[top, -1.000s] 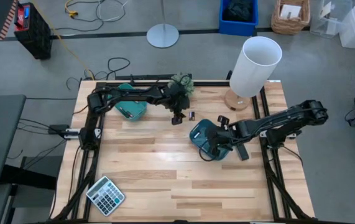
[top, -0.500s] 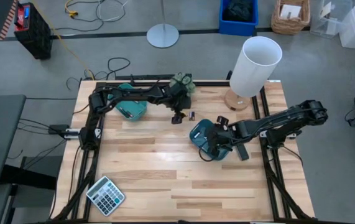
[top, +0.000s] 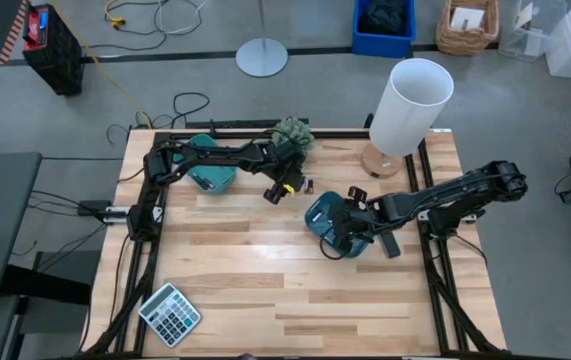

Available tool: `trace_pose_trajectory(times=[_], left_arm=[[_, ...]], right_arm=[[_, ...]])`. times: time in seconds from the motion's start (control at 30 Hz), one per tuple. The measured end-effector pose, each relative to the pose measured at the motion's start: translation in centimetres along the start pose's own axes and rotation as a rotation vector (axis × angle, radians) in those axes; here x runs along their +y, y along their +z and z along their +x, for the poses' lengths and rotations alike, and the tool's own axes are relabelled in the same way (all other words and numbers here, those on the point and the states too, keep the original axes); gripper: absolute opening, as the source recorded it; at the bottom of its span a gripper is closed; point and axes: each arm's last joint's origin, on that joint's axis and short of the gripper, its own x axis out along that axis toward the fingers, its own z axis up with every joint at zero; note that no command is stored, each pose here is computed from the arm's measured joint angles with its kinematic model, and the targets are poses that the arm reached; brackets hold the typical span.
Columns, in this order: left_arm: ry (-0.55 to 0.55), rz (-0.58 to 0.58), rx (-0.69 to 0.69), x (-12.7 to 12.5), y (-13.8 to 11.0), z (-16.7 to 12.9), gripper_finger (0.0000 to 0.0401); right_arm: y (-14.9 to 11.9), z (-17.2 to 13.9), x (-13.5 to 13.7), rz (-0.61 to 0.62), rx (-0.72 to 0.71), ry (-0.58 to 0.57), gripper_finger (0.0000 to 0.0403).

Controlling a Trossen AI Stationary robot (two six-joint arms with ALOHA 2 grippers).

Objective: Sort batteries
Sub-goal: Put the silver battery into the blue bin

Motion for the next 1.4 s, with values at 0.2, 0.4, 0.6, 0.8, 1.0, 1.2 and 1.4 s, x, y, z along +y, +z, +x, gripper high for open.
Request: trace_pose_trajectory(times=[0.2, 0.4, 0.6, 0.8, 1.0, 1.2, 1.4], left_arm=[[-0.010, 0.061, -0.068, 0.9, -0.5, -0.4, 0.0204], [-0.023, -0.002, -0.119, 1.5, -0.7, -0.6, 0.0186], [0.008, -0.221, -0.153, 2.0, -0.4, -0.7, 0.0187], [0.024, -0.543, -0.182, 2.7, -0.7, -0.8, 0.0183], [0.029, -0.796, -0.204, 3.0, -0.7, -0.9, 0.0182], [0.083, -0.680, -0.144, 2.7, -0.4, -0.8, 0.0182], [0.132, -0.452, -0.017, 3.2, 0.7, -2.0, 0.0182]], right_arm=[[0.0, 0.0, -0.1, 0.002, -0.001, -0.001, 0.0224], [0.3, 0.2, -0.3, 0.021, -0.015, -0.004, 0.0223], [0.8, 0.3, -0.6, 0.049, -0.046, -0.001, 0.0223], [0.8, 0.3, -0.6, 0.057, -0.049, 0.001, 0.0223], [0.8, 0.2, -0.4, 0.061, -0.051, 0.005, 0.0223], [0.6, 0.1, 0.0, 0.059, -0.053, 0.016, 0.0223], [0.4, -0.5, 0.9, 0.030, -0.081, 0.010, 0.0223]])
